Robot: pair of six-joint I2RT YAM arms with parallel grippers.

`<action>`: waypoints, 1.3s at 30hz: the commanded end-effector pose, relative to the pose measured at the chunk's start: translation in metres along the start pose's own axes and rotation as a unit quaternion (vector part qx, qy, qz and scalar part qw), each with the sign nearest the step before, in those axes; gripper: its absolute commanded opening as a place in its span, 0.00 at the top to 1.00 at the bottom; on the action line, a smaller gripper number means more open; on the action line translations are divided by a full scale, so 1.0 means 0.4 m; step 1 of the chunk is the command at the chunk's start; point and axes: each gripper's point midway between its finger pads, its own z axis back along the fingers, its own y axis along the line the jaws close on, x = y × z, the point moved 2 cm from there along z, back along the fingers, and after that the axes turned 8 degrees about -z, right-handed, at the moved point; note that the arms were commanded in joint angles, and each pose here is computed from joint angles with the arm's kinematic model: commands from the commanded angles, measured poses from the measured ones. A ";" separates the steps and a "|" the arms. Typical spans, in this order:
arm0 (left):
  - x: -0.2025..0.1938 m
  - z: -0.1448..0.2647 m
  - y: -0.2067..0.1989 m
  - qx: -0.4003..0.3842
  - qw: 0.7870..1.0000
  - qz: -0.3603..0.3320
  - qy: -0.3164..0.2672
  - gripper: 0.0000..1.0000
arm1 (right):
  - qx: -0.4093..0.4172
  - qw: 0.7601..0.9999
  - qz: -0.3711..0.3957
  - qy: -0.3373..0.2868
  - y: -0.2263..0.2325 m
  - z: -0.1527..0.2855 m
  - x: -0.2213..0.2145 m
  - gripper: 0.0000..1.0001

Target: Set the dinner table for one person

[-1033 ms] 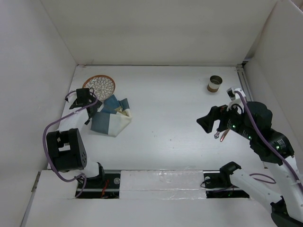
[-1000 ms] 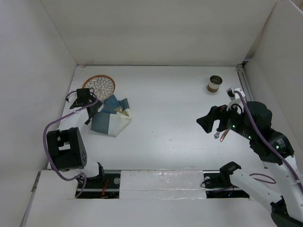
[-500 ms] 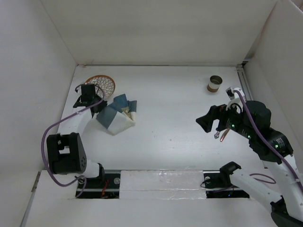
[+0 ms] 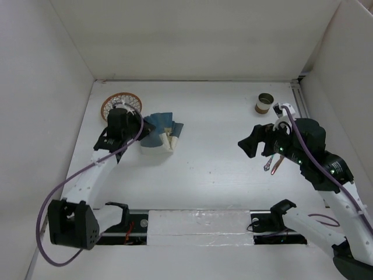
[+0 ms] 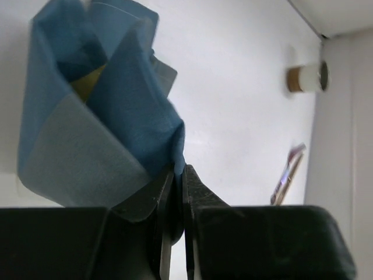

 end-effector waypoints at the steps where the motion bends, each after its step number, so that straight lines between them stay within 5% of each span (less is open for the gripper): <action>1: -0.069 0.051 -0.011 -0.043 0.999 0.024 0.002 0.93 | 0.011 0.999 0.003 -0.033 0.020 -0.008 0.045 0.00; 9: -0.217 0.148 -0.014 -0.137 0.989 0.026 0.041 0.60 | 0.011 0.999 0.003 -0.031 0.009 -0.094 0.049 0.00; 16: -0.308 0.149 -0.004 -0.194 0.976 0.006 0.094 0.48 | 0.066 0.996 -0.038 0.043 0.024 -0.310 -0.015 0.00; 18: -0.321 0.151 -0.003 -0.199 0.974 0.004 0.108 0.32 | 0.071 0.994 -0.047 0.069 0.028 -0.358 -0.034 0.00; 26: -0.351 0.227 -0.005 -0.200 0.972 -0.014 0.123 0.12 | 0.141 0.984 -0.048 0.099 0.118 -0.521 -0.037 0.00; 28: -0.331 0.259 -0.026 -0.212 0.971 -0.028 0.105 0.00 | 0.152 0.983 -0.042 0.099 0.140 -0.569 -0.036 0.00; 35: -0.294 0.333 -0.054 -0.196 0.974 -0.068 0.095 0.00 | 0.215 0.966 -0.049 0.134 0.215 -0.736 -0.028 0.00; 39: -0.230 0.352 -0.027 -0.111 0.990 -0.071 0.041 0.00 | 0.194 0.966 -0.042 0.167 0.233 -0.774 -0.081 0.00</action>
